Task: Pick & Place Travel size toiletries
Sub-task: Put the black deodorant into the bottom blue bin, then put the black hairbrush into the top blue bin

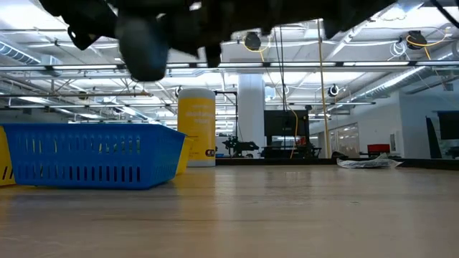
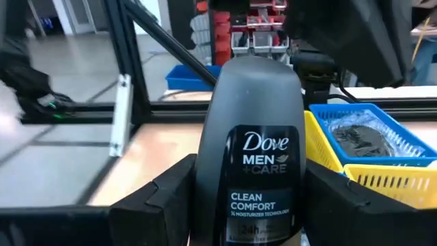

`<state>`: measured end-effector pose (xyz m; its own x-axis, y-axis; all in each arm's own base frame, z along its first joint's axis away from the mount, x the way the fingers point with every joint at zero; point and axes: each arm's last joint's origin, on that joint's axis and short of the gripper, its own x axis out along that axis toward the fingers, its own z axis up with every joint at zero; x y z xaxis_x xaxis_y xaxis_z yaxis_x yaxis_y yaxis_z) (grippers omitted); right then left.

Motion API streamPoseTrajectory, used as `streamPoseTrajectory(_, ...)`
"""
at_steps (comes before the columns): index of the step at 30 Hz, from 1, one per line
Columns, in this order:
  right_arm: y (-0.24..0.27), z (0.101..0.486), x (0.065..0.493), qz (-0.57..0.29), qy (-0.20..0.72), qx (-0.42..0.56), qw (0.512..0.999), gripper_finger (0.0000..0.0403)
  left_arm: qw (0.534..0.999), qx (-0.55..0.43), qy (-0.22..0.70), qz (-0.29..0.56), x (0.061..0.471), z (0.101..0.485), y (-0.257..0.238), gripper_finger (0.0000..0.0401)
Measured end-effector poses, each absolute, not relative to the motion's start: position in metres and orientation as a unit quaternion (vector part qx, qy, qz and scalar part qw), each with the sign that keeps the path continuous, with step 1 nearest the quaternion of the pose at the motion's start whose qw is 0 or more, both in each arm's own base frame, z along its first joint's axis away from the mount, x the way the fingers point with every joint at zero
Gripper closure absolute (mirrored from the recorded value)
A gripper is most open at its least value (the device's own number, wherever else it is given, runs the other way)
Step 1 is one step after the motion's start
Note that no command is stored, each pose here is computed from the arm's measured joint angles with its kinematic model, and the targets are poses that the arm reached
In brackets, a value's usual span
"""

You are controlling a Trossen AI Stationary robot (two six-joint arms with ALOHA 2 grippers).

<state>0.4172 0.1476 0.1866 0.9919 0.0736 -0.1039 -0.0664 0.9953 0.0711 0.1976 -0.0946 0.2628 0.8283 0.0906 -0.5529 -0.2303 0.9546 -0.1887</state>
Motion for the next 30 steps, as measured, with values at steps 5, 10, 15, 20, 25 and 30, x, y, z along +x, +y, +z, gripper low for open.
streamPoseTrajectory(5,0.136,0.167,0.438,0.015,0.066,0.015,0.998,0.0205,0.949,-0.118,0.279,0.085,0.196,0.263,-0.097,0.0377)
streamPoseTrajectory(10,0.125,0.148,0.443,0.018,0.101,0.016,0.995,0.0204,0.950,-0.115,0.277,0.091,0.196,0.263,-0.096,0.0377)
streamPoseTrajectory(15,0.121,0.142,0.443,0.030,0.131,0.026,0.991,0.0200,0.950,-0.114,0.273,0.099,0.196,0.263,-0.096,0.0377)
streamPoseTrajectory(20,0.121,0.141,0.442,0.029,0.139,0.024,0.990,0.0177,0.950,-0.115,0.273,0.099,0.196,0.263,-0.096,0.0377)
streamPoseTrajectory(25,0.121,0.141,0.442,0.029,0.139,0.025,0.990,0.0162,0.950,-0.115,0.273,0.099,0.196,0.263,-0.096,0.0377)
streamPoseTrajectory(30,0.121,0.141,0.442,0.029,0.139,0.025,0.990,0.0162,0.950,-0.115,0.273,0.099,0.196,0.263,-0.096,0.0377)
